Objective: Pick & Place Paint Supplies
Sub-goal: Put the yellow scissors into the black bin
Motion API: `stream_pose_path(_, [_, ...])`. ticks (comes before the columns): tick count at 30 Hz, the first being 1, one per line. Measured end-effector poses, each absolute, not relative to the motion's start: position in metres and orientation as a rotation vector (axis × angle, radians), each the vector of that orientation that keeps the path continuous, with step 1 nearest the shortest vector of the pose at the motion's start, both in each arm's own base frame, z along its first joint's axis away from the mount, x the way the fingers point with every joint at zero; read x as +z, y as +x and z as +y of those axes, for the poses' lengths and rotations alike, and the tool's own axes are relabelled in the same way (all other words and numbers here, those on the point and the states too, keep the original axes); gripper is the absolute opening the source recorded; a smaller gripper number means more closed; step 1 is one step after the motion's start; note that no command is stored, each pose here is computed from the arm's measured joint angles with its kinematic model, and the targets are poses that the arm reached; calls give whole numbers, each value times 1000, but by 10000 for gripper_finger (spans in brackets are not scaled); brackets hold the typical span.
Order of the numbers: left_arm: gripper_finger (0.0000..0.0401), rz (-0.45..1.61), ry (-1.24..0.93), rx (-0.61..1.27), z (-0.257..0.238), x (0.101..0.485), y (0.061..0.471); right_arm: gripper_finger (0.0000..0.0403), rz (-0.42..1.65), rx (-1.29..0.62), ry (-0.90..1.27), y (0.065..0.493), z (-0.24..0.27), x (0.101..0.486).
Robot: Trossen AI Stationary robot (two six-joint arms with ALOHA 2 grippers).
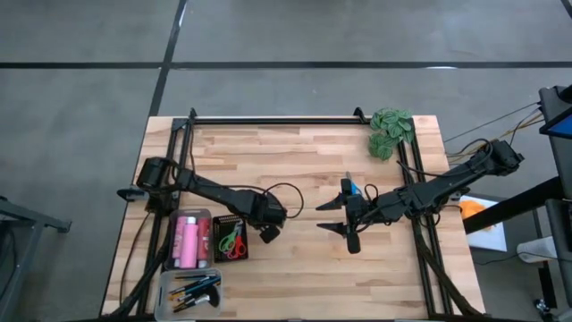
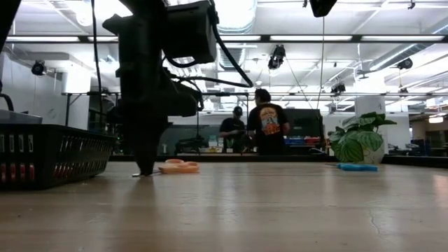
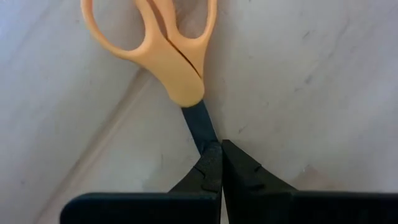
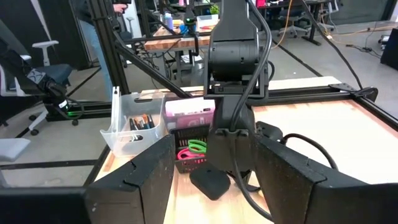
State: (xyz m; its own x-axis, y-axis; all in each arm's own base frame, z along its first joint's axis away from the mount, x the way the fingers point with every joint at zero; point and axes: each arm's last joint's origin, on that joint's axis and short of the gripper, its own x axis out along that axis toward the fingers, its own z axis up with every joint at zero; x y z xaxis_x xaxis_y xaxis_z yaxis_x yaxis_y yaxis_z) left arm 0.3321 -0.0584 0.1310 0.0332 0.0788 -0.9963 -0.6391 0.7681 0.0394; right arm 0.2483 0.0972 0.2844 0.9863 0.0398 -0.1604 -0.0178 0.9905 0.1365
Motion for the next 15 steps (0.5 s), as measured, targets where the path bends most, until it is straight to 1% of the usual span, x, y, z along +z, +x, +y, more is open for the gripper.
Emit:
stream_pose_path(4, [1,1441,-509,560,-58,143,327,209,164,29,135,248,97,284])
stream_pose_path(9, [1,1364,-522,549,-56,164,324,209,164,29,135,248,97,284])
stream_pose_path(15, [1,1327,-509,562,-54,172,322,209,164,29,135,248,97,284])
